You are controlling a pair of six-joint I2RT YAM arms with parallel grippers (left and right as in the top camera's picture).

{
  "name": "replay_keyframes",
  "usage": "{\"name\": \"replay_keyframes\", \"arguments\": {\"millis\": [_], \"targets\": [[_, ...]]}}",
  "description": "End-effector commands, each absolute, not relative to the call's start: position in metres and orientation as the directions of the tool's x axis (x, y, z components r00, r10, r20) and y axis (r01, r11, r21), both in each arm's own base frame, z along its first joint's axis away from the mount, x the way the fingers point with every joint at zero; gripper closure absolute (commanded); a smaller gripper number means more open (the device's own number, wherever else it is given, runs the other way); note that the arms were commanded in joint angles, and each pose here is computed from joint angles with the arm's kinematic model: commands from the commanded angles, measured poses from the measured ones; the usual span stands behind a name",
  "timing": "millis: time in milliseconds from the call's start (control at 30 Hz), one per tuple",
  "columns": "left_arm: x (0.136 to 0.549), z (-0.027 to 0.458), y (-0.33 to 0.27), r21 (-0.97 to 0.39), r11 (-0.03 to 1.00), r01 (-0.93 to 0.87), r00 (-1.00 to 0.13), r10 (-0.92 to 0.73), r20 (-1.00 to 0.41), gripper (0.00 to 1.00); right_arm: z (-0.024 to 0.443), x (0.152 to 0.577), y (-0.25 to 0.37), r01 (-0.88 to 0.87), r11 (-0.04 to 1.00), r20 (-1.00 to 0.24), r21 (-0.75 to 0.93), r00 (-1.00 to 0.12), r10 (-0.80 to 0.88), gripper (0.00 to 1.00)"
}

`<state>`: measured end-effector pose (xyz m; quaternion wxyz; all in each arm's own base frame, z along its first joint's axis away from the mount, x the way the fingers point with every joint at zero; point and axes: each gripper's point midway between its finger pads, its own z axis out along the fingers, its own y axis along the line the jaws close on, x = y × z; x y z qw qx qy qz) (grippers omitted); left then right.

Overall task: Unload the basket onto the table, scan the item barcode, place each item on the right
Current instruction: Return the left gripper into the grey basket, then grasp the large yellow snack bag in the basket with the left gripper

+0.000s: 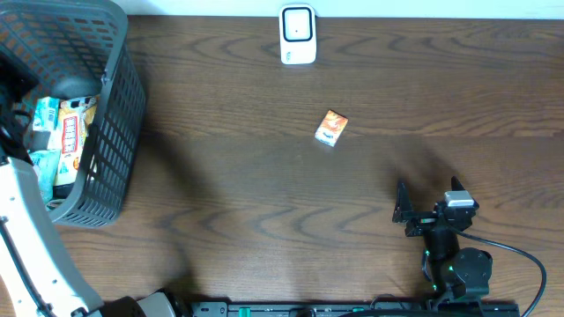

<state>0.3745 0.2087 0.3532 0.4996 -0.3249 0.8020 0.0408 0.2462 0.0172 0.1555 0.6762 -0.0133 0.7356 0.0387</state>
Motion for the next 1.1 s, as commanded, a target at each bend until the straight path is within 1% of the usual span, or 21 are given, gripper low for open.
{"name": "replay_keyframes", "arguments": {"millis": [0,67,100,133,267,367,467,633,767,867,1000,1067], "targets": [[0.384,0.307,0.212,-0.170,0.827,-0.535,-0.448,-0.449,-0.773,0.26,0.154,0.246,0.014,-0.058,0.998,-0.995,0.037,-0.090,0.032,0.01],[0.389,0.286,0.215,-0.159,0.829,-0.537,-0.486,-0.457,-0.745,0.07,0.154,0.246,0.014,-0.058,0.998,-0.995,0.037,-0.090,0.032,0.01],[0.393,0.274,0.217,-0.157,0.827,-0.540,-0.502,-0.467,-0.728,0.00,0.154,0.246,0.014,-0.058,0.998,-0.995,0.037,-0.090,0.032,0.01],[0.396,0.263,0.219,-0.153,0.827,-0.541,-0.520,-0.472,-0.712,0.02,0.154,0.246,0.014,-0.058,0.998,-0.995,0.037,-0.090,0.032,0.01],[0.403,0.207,0.223,-0.089,0.860,-0.503,-0.653,-0.445,-0.612,0.02,0.154,0.246,0.014,-0.058,0.998,-0.995,0.037,-0.090,0.032,0.01],[0.404,0.167,0.224,-0.031,0.902,-0.430,-0.756,-0.379,-0.533,0.02,0.154,0.246,0.014,-0.058,0.998,-0.995,0.037,-0.090,0.032,0.01],[0.405,0.132,0.224,0.000,0.930,-0.367,-0.826,-0.325,-0.461,0.02,0.154,0.246,0.014,-0.058,0.998,-0.995,0.037,-0.090,0.032,0.01],[0.408,0.099,0.225,0.040,0.953,-0.301,-0.878,-0.261,-0.401,0.02,0.154,0.246,0.014,-0.058,0.998,-0.995,0.037,-0.090,0.032,0.01],[0.408,0.078,0.235,0.117,0.942,-0.314,-0.897,-0.254,-0.362,0.02,0.154,0.246,0.014,-0.058,0.998,-0.995,0.037,-0.090,0.032,0.01],[0.410,0.063,0.235,0.115,0.945,-0.306,-0.906,-0.251,-0.341,0.02,0.154,0.246,0.014,-0.058,0.998,-0.995,0.037,-0.090,0.032,0.01],[0.411,0.050,0.235,0.118,0.951,-0.285,-0.918,-0.235,-0.319,0.15,0.154,0.246,0.014,-0.058,0.998,-0.995,0.037,-0.090,0.032,0.01],[0.409,0.042,0.235,0.117,0.954,-0.275,-0.926,-0.229,-0.301,0.16,0.154,0.246,0.014,-0.058,0.998,-0.995,0.037,-0.090,0.032,0.01]]}}
